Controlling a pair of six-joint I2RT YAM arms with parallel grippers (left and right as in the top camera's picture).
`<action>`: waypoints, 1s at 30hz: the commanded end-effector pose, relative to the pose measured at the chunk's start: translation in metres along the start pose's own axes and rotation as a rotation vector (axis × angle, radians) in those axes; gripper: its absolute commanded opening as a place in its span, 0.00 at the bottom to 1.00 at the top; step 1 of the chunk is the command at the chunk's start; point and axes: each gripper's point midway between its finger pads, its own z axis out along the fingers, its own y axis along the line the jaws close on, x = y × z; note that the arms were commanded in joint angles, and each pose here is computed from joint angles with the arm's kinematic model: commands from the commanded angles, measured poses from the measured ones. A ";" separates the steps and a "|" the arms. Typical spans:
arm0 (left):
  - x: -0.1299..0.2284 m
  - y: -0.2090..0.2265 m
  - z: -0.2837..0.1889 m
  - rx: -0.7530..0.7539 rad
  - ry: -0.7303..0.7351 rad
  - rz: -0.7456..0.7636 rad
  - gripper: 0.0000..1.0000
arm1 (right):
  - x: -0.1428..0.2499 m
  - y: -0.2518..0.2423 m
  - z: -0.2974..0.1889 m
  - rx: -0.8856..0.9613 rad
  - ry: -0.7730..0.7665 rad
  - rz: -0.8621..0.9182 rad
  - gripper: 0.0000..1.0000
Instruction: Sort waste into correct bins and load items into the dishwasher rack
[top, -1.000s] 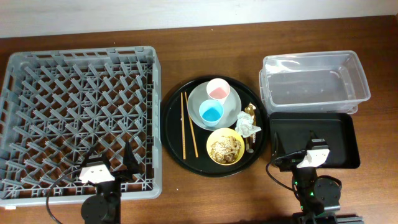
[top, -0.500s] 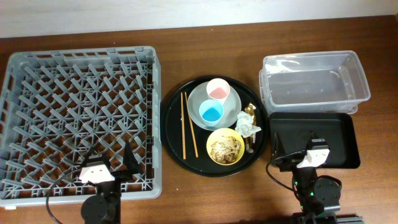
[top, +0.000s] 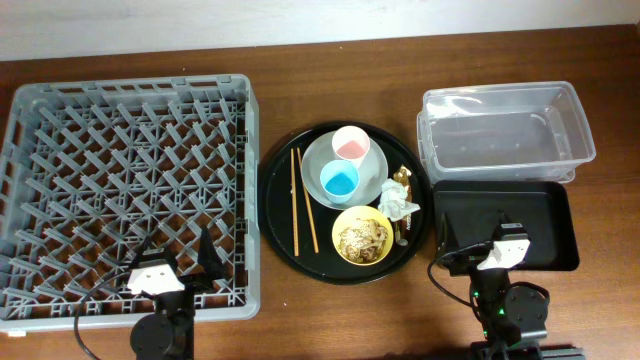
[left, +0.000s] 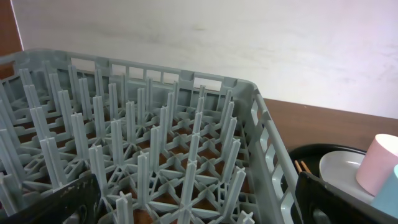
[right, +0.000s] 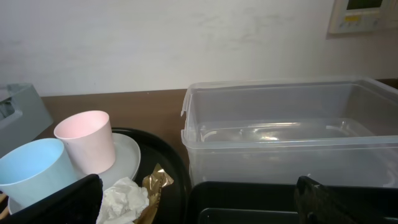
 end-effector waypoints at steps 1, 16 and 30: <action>0.002 -0.003 0.000 0.015 0.005 0.017 0.99 | 0.002 -0.003 0.000 0.017 0.001 0.001 0.99; 0.004 -0.031 -0.003 0.180 0.020 0.016 0.99 | 0.002 -0.004 0.000 0.017 0.001 0.001 0.99; -0.087 -0.073 -0.032 0.400 -0.103 -0.234 0.99 | 0.002 -0.004 0.000 0.017 0.001 0.001 0.99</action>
